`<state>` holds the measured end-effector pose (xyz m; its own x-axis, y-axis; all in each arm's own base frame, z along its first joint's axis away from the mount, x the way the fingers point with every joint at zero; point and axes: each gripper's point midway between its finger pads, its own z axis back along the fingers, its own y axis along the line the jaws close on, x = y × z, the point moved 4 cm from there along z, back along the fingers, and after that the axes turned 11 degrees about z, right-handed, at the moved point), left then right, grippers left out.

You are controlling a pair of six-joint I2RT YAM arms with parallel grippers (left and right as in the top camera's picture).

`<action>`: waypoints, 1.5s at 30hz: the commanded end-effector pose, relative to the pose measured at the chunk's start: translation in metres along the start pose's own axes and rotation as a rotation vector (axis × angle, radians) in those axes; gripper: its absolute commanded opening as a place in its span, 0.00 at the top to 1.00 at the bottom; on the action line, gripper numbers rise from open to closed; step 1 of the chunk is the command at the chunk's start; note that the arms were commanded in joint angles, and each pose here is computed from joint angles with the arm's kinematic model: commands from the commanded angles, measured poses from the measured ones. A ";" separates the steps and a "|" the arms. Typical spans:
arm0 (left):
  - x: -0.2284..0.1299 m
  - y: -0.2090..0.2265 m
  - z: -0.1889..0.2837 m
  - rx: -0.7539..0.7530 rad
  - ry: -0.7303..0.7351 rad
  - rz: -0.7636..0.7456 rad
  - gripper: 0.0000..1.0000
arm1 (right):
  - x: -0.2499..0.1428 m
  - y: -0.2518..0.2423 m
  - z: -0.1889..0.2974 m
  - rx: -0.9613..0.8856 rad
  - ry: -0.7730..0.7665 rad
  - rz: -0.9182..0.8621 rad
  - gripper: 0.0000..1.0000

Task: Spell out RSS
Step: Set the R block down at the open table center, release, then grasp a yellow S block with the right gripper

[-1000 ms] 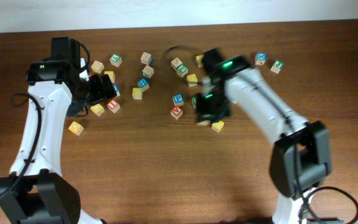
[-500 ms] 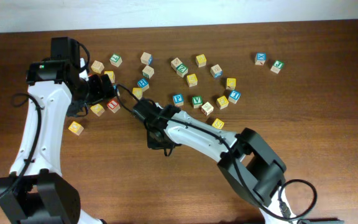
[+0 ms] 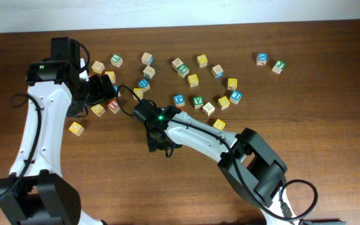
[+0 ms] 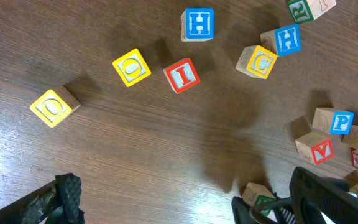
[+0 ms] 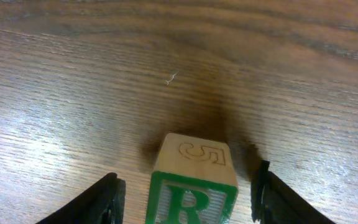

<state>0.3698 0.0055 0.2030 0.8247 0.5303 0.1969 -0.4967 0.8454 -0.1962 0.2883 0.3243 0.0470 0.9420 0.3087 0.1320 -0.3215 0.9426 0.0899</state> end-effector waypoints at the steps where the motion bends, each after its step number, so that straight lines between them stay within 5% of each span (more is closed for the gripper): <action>1: -0.001 0.000 0.001 -0.006 0.003 -0.018 0.01 | 0.010 -0.011 0.010 -0.009 0.009 -0.007 0.41; 9: -0.001 0.000 0.001 -0.007 0.003 -0.018 0.01 | 0.043 -0.029 0.117 0.093 -0.104 -0.011 0.24; 12: -0.001 0.000 0.001 -0.007 0.002 -0.018 0.01 | 0.065 -0.088 0.159 0.083 -0.189 -0.147 0.18; 17: 0.000 0.000 0.001 -0.006 0.002 -0.016 0.01 | 0.046 -0.195 0.145 -0.011 -0.018 -0.470 0.12; 21: -0.001 -0.001 0.001 -0.007 0.003 -0.018 0.01 | 0.004 -0.209 0.103 -0.076 0.170 -0.698 0.12; 24: -0.001 -0.001 0.001 -0.007 0.003 -0.019 0.01 | -0.008 -0.209 0.063 -0.061 0.178 -0.744 0.25; 31: -0.001 0.000 0.001 -0.007 0.003 -0.018 0.01 | -0.002 -0.189 0.027 0.005 0.089 -0.598 0.25; 37: -0.001 0.000 0.001 -0.007 0.002 -0.018 0.01 | -0.011 -0.190 0.017 -0.050 0.089 -0.591 0.49; 41: -0.001 0.000 0.001 -0.007 0.002 -0.018 0.01 | -0.003 -0.189 0.019 -0.037 0.060 -0.496 0.73; 45: -0.001 0.000 0.001 -0.006 0.003 -0.018 0.01 | 0.010 -0.177 0.043 0.032 0.068 -0.371 0.76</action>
<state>0.3697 0.0051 0.2030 0.8253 0.5301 0.1946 -0.4961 0.8452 -0.1987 0.3416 0.1419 0.0528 0.9880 -0.1546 -0.0063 0.1545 0.9832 0.0971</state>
